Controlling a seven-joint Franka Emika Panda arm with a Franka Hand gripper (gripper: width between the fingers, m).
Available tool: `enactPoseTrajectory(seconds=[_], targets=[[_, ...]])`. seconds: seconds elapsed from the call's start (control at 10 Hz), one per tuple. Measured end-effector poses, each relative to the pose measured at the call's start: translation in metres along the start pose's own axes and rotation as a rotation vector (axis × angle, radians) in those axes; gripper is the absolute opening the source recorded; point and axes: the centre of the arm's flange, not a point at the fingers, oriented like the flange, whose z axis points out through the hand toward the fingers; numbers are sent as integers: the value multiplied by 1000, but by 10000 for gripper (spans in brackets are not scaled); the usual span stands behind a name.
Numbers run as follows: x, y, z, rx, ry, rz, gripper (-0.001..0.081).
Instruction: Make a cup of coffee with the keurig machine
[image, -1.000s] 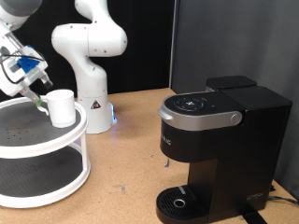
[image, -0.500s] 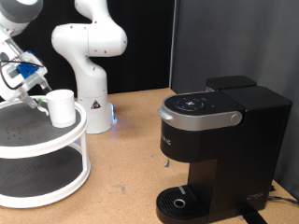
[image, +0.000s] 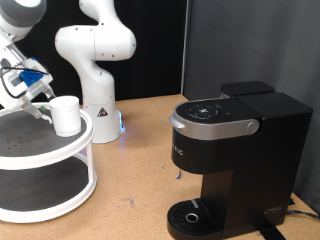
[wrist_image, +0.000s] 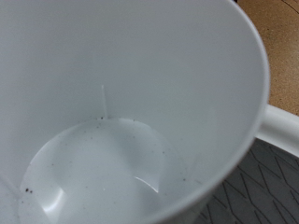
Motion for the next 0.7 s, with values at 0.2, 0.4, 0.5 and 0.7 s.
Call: enactPoseTrajectory(seconds=[0.2,0.4,0.5,0.7], targets=[[1,-1,1,5,-1,-2,805],[1,-1,1,7,-1,-2,716],[1,-1,1,7,-2,-1,716],[1,-1,2,7,-4,3,534]])
